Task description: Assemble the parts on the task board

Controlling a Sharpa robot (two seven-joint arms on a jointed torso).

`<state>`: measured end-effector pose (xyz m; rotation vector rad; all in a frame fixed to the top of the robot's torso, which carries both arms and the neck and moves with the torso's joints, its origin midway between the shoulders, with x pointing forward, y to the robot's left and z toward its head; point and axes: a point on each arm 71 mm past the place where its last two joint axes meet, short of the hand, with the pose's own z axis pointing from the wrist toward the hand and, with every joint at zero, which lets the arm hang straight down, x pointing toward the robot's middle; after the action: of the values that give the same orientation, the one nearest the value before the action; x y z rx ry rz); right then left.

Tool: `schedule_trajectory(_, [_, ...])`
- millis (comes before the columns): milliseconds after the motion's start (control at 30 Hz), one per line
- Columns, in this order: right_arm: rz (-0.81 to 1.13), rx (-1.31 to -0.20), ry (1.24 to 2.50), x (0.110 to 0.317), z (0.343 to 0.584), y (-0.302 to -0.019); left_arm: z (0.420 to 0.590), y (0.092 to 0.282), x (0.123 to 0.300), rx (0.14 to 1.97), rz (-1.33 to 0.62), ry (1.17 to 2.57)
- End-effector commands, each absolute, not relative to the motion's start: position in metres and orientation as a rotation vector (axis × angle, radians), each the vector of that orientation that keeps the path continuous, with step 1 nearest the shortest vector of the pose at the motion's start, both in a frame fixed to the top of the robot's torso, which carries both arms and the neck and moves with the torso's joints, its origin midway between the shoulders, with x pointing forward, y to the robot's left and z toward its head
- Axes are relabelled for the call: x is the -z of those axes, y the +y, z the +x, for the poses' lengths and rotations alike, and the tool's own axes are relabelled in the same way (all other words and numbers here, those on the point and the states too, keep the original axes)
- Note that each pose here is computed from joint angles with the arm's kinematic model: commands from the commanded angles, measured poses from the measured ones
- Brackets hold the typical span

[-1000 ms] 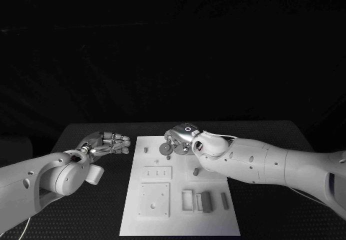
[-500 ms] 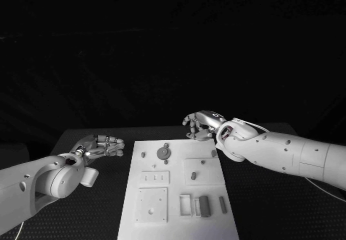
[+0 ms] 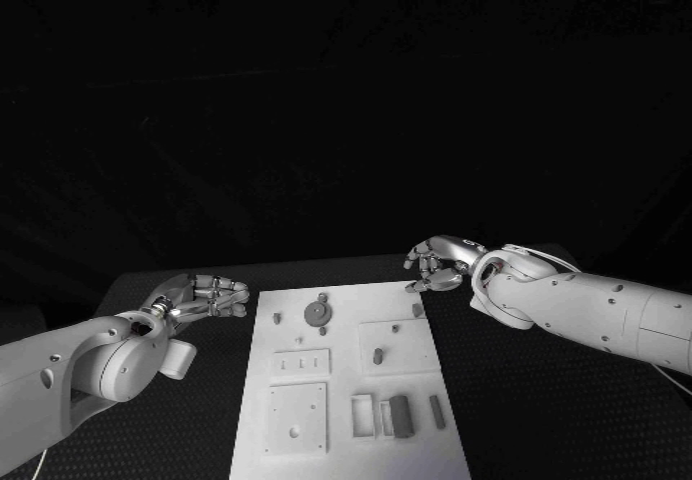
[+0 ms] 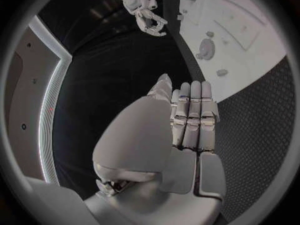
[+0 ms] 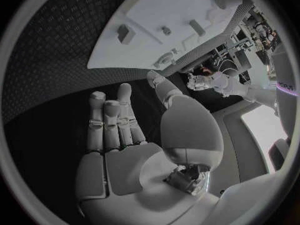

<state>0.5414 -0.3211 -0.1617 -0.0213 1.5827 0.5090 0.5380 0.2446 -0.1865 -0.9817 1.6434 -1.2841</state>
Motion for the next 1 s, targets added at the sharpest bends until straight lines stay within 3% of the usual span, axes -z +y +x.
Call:
schedule_trajectory(33, [-0.051,-0.551,1.637,0.169,0.538,-0.321,0.537,0.243,0.187,1.319,-0.96,1.653])
schedule_trajectory(333, [-0.054,-0.536,1.686,0.198,0.528,-0.332,0.536,0.242,0.189,1.32,-0.959,1.659])
schedule_trajectory(1000, [-0.072,-0.514,1.688,0.206,0.528,-0.332,0.535,0.244,0.189,1.313,-0.953,1.664])
